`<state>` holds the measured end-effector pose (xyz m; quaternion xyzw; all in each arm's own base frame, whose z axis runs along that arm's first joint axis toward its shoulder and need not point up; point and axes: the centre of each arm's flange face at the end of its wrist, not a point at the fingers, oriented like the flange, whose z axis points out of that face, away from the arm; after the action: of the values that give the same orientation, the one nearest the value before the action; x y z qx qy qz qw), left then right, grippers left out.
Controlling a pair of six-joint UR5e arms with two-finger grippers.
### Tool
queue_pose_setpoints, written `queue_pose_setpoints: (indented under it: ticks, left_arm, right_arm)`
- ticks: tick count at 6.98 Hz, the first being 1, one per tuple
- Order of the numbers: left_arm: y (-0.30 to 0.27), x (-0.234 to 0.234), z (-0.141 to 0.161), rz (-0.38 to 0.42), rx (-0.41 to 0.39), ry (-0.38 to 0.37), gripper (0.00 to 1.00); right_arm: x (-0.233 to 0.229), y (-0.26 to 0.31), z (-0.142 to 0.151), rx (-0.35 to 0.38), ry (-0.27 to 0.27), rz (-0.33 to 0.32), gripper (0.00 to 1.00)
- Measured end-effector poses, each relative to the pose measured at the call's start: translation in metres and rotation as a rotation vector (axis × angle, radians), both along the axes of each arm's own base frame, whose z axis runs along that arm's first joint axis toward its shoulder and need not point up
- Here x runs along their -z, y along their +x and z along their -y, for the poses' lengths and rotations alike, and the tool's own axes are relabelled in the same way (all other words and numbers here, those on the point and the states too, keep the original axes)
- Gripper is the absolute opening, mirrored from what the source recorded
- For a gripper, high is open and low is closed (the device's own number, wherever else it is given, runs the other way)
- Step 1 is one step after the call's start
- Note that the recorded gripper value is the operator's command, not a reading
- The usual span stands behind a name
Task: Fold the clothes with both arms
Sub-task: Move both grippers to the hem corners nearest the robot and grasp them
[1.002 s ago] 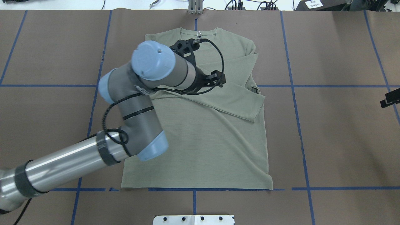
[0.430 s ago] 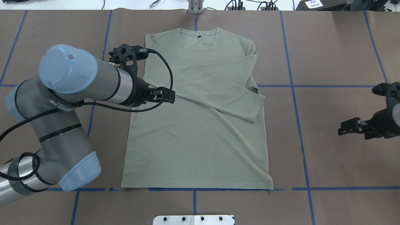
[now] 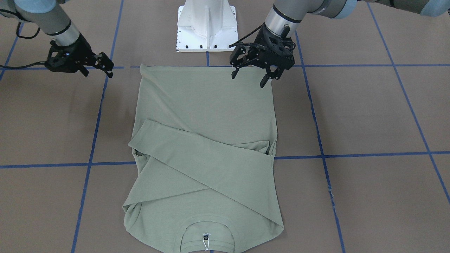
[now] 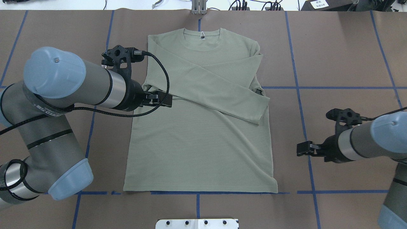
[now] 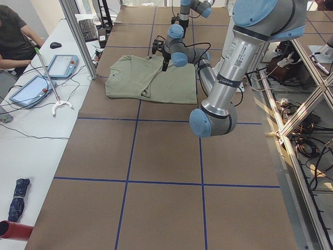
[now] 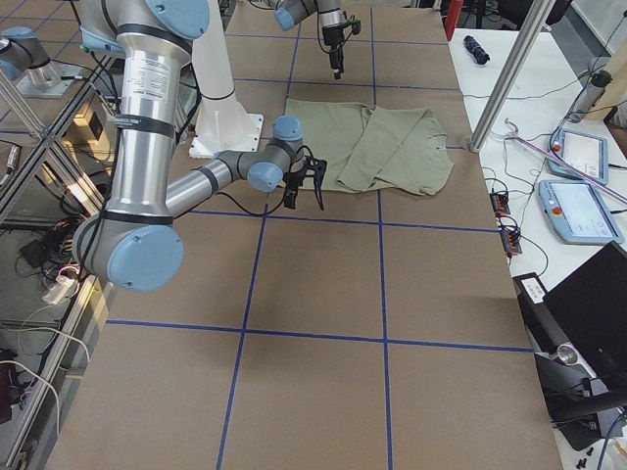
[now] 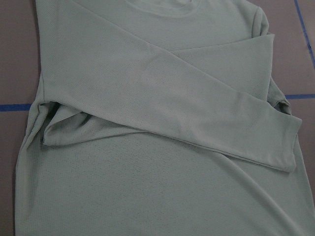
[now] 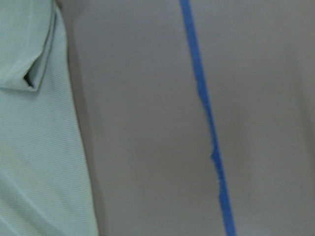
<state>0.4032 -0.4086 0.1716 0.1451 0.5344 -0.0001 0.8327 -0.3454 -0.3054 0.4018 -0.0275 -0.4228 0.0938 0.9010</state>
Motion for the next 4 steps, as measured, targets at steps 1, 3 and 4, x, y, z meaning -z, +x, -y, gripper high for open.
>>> queue_pose_setpoints:
  ticks: [1,3,4]
  left_arm:
    - [-0.004,0.000,-0.001,-0.001,0.000,0.009,1.00]
    - [-0.014,-0.004,-0.008,-0.003,-0.002,0.015,1.00]
    - [-0.016,-0.005,-0.009,-0.004,-0.002,0.016,1.00]
  right_arm:
    - [0.028,-0.037,-0.004,0.018,-0.002,-0.006,1.00]
    - [0.053,-0.093,-0.014,0.053,0.006,-0.018,0.99]
    - [0.052,-0.106,-0.020,0.067,0.006,-0.024,0.99]
